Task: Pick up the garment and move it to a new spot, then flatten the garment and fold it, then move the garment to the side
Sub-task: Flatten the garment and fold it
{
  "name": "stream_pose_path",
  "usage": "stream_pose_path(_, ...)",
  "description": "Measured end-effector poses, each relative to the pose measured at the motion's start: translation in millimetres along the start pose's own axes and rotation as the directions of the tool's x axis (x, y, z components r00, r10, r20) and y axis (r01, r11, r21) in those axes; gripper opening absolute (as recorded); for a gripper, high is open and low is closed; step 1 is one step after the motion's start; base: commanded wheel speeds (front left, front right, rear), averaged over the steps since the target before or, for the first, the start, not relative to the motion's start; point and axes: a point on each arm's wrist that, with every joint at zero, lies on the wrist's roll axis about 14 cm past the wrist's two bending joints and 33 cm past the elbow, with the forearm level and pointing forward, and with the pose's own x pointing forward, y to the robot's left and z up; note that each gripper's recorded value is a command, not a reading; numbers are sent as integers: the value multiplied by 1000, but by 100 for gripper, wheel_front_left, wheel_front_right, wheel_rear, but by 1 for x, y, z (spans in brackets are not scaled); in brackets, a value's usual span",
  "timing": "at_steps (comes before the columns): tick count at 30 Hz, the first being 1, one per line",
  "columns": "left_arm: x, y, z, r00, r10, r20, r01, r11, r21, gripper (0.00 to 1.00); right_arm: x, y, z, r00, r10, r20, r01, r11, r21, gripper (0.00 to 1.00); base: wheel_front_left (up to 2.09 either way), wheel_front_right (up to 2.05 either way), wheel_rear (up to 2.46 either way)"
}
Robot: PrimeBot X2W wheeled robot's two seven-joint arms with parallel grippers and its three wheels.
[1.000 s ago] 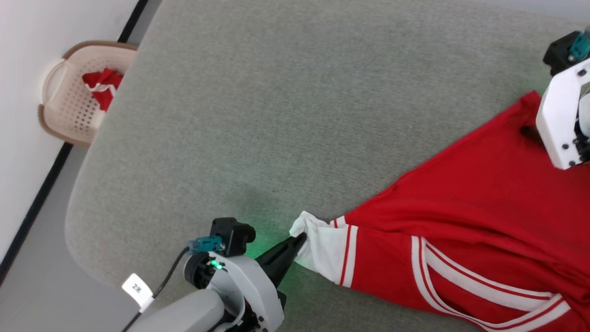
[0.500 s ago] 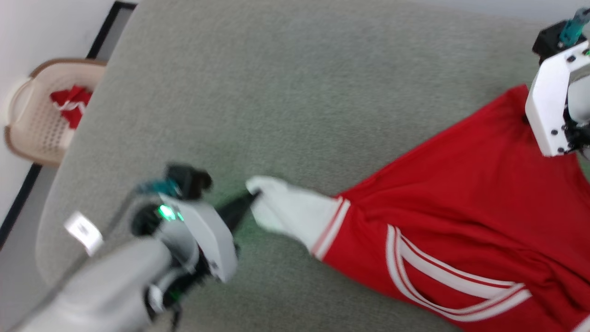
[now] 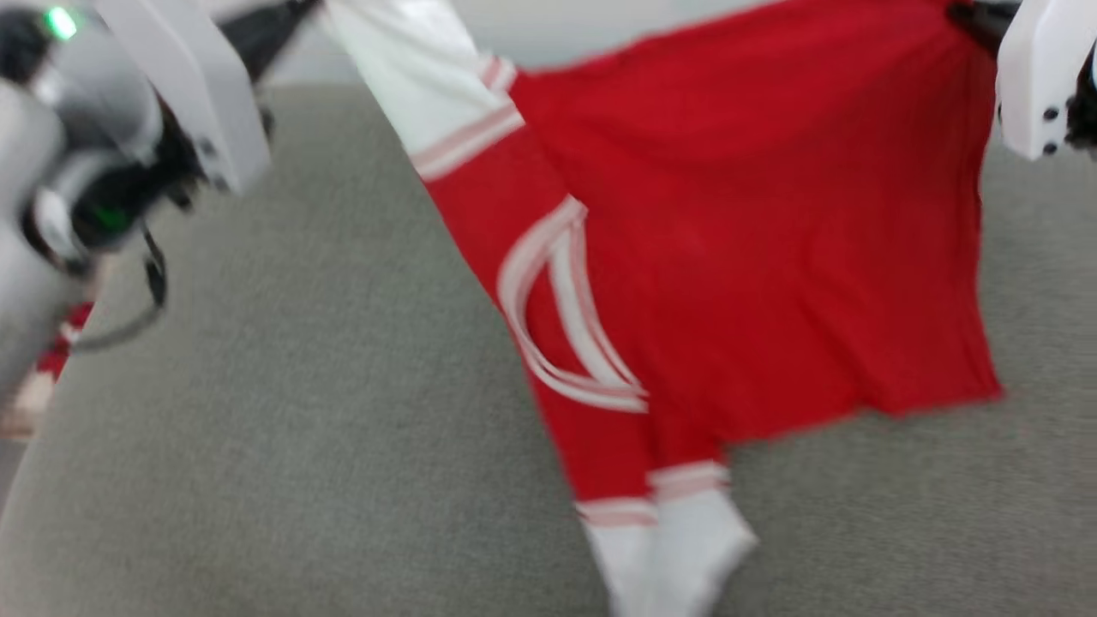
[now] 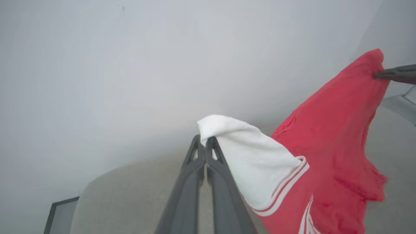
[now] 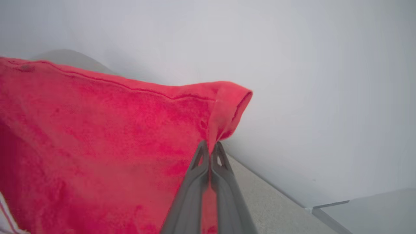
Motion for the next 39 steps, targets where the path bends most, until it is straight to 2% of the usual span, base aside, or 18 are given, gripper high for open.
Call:
stream_pose_path(3,-6,6,51,994,18,108,-20,1000,19,0,-29,-10,36,992,-39,119,41,999,-13,0,0,0,0)
stream_pose_path(7,-19,7,107,974,27,224,-33,999,23,0,-68,-21,67,973,-81,215,86,996,-12,0,0,0,0)
stream_pose_path(12,-25,-3,146,962,16,274,-31,998,49,0,-114,-37,91,950,-136,282,148,989,-22,0,0,0,0)
stream_pose_path(16,-23,-8,168,957,9,291,-29,997,65,0,-135,-51,101,934,-169,316,180,984,-6,0,0,0,0)
stream_pose_path(20,-7,-7,173,960,14,281,-41,995,90,0,-137,-69,105,921,-202,332,203,979,32,0,0,0,0)
stream_pose_path(24,16,-5,186,950,22,312,-64,990,126,0,-128,-98,109,895,-270,356,268,962,55,0,0,0,0)
stream_pose_path(29,67,1,186,935,56,349,-117,981,155,0,-88,-130,108,858,-345,381,333,938,99,0,0,0,0)
stream_pose_path(31,85,5,193,908,74,413,-146,978,146,0,-66,-139,109,831,-366,418,359,928,99,0,0,0,0)
stream_pose_path(33,96,2,214,851,64,522,-167,974,152,0,-51,-148,116,782,-381,493,402,913,68,0,0,0,0)
stream_pose_path(36,99,-4,251,706,35,707,-172,977,123,0,-42,-168,129,678,-398,617,474,879,46,0,0,0,0)
stream_pose_path(37,103,-7,255,673,24,739,-161,980,114,0,-32,-171,124,671,-399,625,485,874,37,0,0,0,0)
stream_pose_path(39,117,-12,252,646,-11,763,-118,986,114,0,-8,-175,108,684,-397,612,497,868,8,0,0,0,0)
